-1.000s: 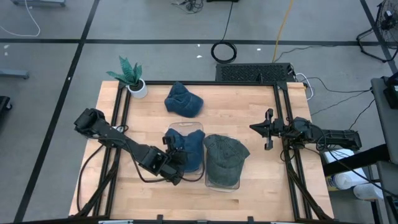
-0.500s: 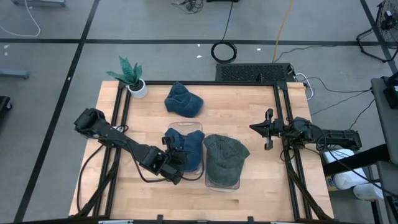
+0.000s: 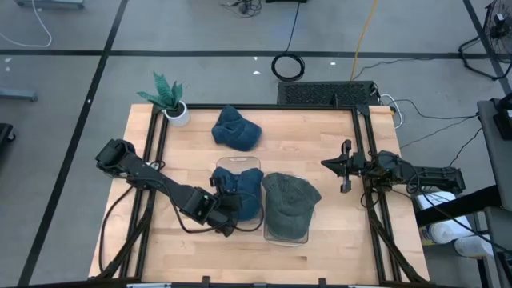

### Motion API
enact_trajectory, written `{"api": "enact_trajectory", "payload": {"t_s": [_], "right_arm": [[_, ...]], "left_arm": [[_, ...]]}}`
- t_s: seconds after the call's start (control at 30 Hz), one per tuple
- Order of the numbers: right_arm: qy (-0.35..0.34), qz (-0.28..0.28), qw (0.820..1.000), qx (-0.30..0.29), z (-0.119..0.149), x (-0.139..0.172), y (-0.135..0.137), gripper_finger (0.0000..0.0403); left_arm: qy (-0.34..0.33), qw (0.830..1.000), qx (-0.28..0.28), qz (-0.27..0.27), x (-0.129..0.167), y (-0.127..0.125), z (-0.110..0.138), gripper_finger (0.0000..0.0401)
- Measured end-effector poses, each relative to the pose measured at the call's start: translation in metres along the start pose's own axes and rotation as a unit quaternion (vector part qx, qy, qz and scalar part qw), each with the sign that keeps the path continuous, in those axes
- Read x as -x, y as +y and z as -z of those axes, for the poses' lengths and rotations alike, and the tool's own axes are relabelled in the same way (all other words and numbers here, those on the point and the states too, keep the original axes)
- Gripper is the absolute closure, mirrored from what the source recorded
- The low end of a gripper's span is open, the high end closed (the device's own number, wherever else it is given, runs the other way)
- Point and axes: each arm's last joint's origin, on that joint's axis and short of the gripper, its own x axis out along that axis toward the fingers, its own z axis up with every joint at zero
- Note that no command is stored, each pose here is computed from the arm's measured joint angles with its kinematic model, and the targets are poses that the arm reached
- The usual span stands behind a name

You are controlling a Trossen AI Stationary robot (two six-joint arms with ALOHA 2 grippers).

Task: Pick & Place hat
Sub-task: Put the bottom blue cap into the left transparent bin

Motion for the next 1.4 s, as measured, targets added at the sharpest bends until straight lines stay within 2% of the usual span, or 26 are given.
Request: {"api": "enact_trajectory", "payload": {"t_s": [0.27, 0.4, 0.6, 1.07, 1.4], "right_arm": [[0.0, 0.0, 1.0, 0.0, 0.0, 0.0, 0.0, 0.0403], [0.0, 0.0, 1.0, 0.0, 0.0, 0.0, 0.0, 0.0403], [0.0, 0.0, 1.0, 0.0, 0.0, 0.0, 0.0, 0.0403], [0.0, 0.0, 1.0, 0.0, 0.0, 0.0, 0.0, 0.0403], [0.0, 0.0, 1.0, 0.0, 0.0, 0.0, 0.0, 0.0403]], "left_arm": [[0.018, 1.0, -0.01, 0.01, -0.007, -0.002, 0.001, 0.0396], [0.041, 0.999, -0.032, 0.014, -0.021, -0.007, 0.002, 0.0396], [0.083, 0.996, -0.037, 0.027, -0.044, -0.01, 0.004, 0.0393], [0.077, 0.996, -0.017, 0.037, -0.044, -0.01, 0.002, 0.0395], [0.071, 0.996, -0.01, 0.052, -0.039, -0.011, -0.005, 0.0322]]}}
